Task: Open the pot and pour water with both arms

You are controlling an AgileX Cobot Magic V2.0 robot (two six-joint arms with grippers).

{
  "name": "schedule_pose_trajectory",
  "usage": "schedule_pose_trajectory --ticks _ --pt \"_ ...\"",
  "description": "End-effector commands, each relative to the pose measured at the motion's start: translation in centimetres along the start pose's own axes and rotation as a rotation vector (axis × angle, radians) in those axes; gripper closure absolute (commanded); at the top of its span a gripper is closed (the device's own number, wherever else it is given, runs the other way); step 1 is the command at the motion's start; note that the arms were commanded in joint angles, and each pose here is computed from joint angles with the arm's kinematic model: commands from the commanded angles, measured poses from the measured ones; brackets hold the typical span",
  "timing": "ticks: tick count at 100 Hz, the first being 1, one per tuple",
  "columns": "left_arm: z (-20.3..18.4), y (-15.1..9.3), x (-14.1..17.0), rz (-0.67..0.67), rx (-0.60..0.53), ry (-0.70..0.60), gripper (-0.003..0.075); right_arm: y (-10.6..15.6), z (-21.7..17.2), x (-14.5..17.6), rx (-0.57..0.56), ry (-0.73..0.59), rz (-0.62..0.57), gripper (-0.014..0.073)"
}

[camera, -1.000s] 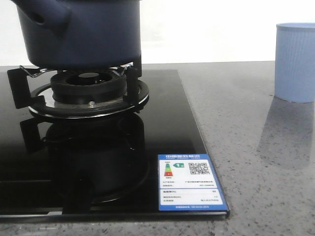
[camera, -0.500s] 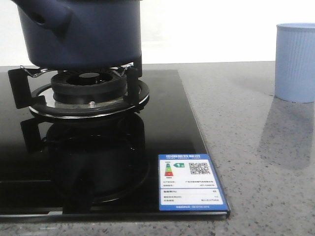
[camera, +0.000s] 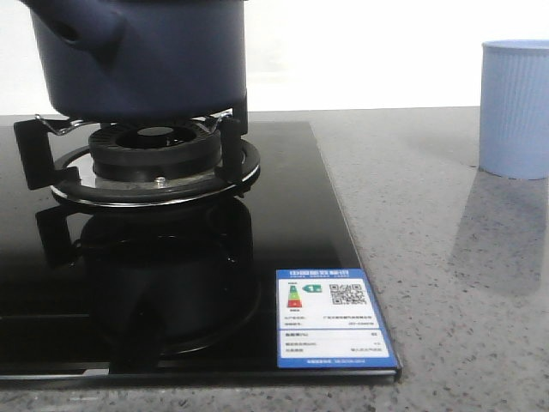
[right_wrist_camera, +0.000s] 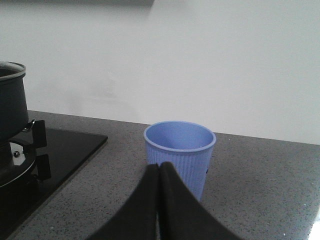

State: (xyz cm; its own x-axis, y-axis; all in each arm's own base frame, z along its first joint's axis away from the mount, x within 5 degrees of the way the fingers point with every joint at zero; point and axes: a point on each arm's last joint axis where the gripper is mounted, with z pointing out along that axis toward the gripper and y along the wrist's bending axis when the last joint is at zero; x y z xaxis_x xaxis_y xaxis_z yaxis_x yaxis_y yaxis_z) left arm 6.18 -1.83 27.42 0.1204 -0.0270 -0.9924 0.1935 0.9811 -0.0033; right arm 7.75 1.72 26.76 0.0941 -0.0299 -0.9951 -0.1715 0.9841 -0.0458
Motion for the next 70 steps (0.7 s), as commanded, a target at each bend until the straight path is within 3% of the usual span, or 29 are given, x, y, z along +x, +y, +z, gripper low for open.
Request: schedule_pose_trajectory --ticks 1,70 --pt "0.07 -0.06 -0.86 -0.02 0.005 -0.021 0.0736 -0.04 0.09 -0.91 0.0 -0.025 0.004 0.0657" --pt "0.08 0.16 -0.65 -0.044 -0.021 0.002 0.0736 -0.04 0.09 -0.91 0.0 -0.025 0.004 0.0657"
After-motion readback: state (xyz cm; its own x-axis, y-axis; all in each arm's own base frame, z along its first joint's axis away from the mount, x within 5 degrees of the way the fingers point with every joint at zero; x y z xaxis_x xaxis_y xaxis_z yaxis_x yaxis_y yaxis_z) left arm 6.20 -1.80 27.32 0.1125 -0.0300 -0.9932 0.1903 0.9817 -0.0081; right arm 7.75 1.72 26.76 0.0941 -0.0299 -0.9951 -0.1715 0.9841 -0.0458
